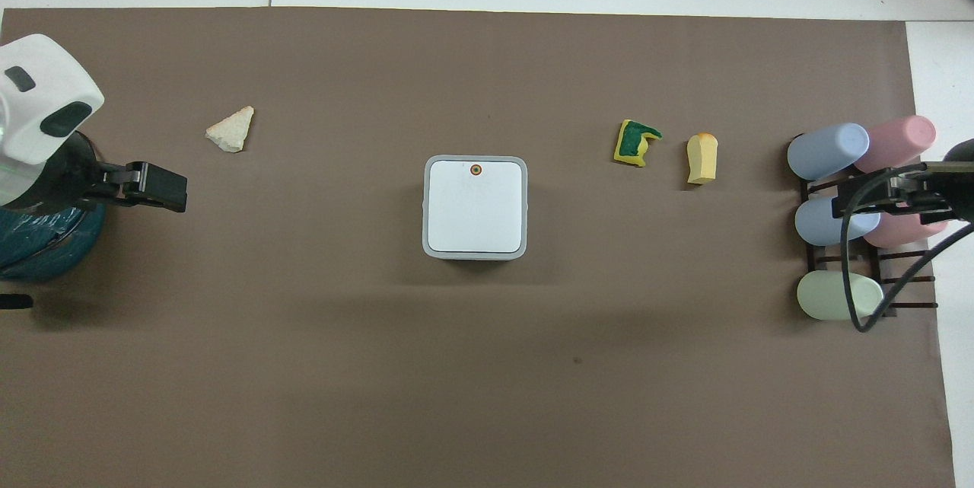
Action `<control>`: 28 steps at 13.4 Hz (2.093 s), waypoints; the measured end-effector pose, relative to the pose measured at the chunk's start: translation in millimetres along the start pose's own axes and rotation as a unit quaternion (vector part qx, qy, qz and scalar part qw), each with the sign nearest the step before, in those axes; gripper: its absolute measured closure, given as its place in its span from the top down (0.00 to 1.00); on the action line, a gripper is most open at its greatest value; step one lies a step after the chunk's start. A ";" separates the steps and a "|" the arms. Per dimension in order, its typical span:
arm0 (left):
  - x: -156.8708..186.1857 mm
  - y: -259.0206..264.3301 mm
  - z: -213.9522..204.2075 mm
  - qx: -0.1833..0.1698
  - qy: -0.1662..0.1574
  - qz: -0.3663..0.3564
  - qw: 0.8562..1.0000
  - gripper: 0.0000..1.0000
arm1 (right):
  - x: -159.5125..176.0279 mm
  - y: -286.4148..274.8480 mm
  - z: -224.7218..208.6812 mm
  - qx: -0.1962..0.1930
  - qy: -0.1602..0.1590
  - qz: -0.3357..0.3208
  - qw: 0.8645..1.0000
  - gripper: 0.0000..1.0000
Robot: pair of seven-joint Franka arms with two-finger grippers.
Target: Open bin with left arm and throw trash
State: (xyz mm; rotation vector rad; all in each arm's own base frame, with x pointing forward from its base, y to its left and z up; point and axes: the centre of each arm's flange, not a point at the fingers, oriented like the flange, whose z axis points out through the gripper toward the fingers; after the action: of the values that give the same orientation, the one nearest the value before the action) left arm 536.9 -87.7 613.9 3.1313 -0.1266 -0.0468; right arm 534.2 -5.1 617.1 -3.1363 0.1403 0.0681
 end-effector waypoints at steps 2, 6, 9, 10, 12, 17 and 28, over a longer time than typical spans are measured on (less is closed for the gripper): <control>0.3 -0.6 -0.2 0.000 0.001 -0.001 1.000 1.00 | 0.0 0.0 0.0 0.000 0.000 0.000 1.000 1.00; -0.1 2.4 0.0 0.000 0.000 0.002 1.000 1.00 | 0.0 0.0 0.0 0.000 0.000 0.000 1.000 1.00; -3.3 32.4 0.2 0.001 0.001 0.030 1.000 1.00 | 0.0 0.0 0.0 0.000 0.000 0.000 1.000 1.00; -6.1 51.3 0.4 0.001 0.002 0.044 0.999 1.00 | 0.0 0.0 0.0 0.000 0.000 0.000 1.000 1.00; -13.3 93.4 0.7 0.001 0.010 0.053 0.999 1.00 | 0.0 0.0 0.0 0.000 0.000 0.000 1.000 1.00; -29.6 182.3 26.1 -0.033 0.085 0.043 0.995 1.00 | 0.0 0.0 0.0 0.000 0.000 0.000 1.000 1.00; 16.6 277.6 132.6 -0.179 0.148 -0.153 0.960 0.42 | 27.8 -13.6 30.4 0.019 0.085 -0.006 0.996 1.00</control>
State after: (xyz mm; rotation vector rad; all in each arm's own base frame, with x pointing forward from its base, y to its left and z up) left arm 527.1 -366.6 483.2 2.7245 0.3308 0.3554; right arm 561.7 6.1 585.5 -3.1014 0.1215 -0.2008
